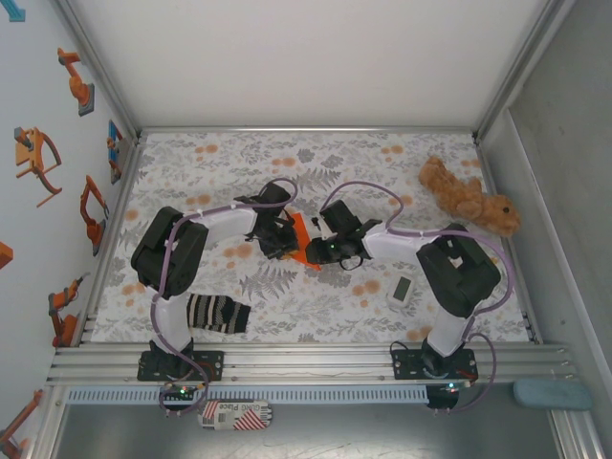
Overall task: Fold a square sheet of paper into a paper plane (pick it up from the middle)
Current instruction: Third fold the triangle at the center of the table.
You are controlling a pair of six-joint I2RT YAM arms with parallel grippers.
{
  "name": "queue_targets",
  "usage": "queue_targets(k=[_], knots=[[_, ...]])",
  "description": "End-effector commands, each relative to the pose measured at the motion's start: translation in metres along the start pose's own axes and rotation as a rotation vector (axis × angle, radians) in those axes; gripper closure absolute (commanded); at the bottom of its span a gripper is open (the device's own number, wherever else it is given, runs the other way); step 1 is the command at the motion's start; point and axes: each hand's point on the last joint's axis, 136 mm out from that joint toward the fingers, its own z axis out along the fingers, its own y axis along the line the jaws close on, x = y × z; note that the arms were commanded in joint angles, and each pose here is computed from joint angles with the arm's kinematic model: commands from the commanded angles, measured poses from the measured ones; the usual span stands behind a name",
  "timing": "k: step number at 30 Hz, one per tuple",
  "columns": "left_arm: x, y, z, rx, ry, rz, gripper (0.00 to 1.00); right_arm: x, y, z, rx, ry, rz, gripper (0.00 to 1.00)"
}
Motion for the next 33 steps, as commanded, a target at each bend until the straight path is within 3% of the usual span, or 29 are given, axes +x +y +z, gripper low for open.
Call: queue_targets(k=[1, 12, 21, 33], knots=[[0.002, 0.03, 0.018, -0.111, 0.026, -0.019, 0.84, -0.001, -0.004, 0.004, 0.022, 0.031, -0.02, 0.65], [-0.003, 0.019, 0.012, -0.068, 0.013, -0.02, 0.83, 0.022, -0.028, 0.019, 0.113, 0.131, -0.008, 0.69], [-0.023, -0.037, -0.018, 0.194, -0.077, 0.033, 0.81, 0.034, -0.036, 0.031, 0.134, 0.189, 0.012, 0.75], [-0.019, -0.028, -0.01, 0.202, -0.068, 0.023, 0.81, 0.038, -0.043, 0.035, 0.163, 0.196, 0.053, 0.8]])
